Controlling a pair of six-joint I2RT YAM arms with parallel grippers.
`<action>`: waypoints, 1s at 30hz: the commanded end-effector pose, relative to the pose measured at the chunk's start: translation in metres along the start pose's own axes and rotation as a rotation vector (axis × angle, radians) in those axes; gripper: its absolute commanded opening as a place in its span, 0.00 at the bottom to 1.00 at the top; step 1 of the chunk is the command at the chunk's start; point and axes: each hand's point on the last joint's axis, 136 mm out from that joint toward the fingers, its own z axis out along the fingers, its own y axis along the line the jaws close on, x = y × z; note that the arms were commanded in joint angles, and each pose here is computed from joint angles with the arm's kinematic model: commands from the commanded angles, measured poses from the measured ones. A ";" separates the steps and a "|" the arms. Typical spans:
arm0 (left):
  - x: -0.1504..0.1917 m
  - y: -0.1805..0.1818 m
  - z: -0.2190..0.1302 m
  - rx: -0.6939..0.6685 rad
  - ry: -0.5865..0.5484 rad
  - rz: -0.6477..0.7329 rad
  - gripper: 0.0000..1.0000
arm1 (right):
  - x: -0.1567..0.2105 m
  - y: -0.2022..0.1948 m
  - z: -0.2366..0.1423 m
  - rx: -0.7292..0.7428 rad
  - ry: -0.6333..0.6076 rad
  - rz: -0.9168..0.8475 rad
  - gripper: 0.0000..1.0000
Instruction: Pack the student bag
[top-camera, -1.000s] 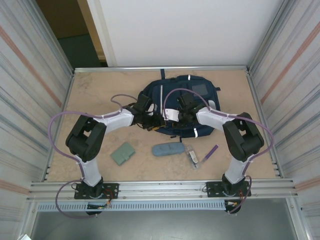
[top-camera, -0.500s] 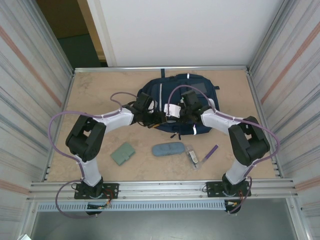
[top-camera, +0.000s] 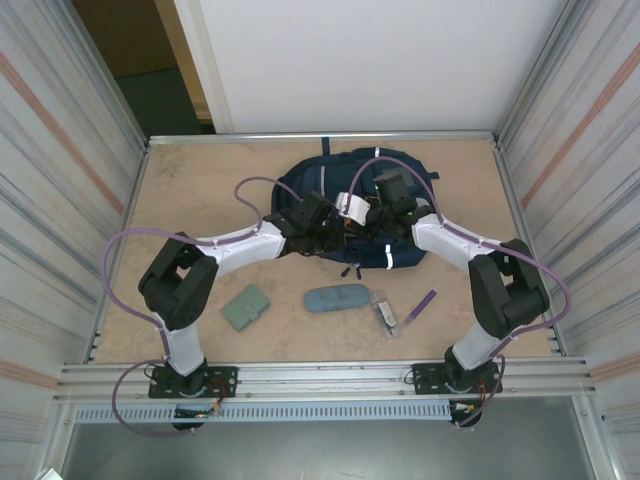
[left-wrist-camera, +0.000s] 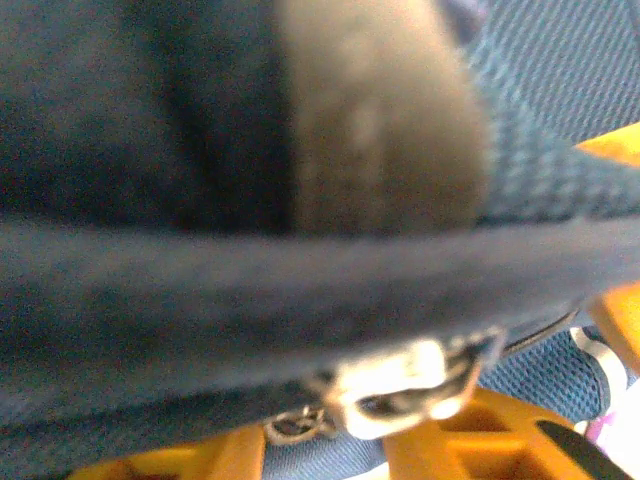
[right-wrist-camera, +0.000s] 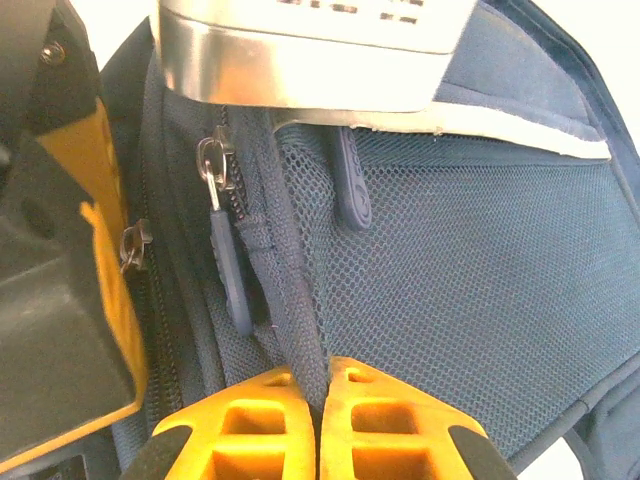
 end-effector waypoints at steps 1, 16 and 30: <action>-0.022 -0.002 -0.007 -0.046 -0.070 0.065 0.23 | -0.049 -0.019 -0.028 0.059 -0.139 -0.017 0.00; -0.019 0.027 -0.061 0.108 0.048 0.231 0.00 | 0.026 -0.031 -0.018 0.085 0.143 -0.163 0.00; -0.036 0.036 -0.061 0.159 0.059 0.258 0.00 | -0.009 -0.020 -0.031 0.027 -0.096 0.056 0.32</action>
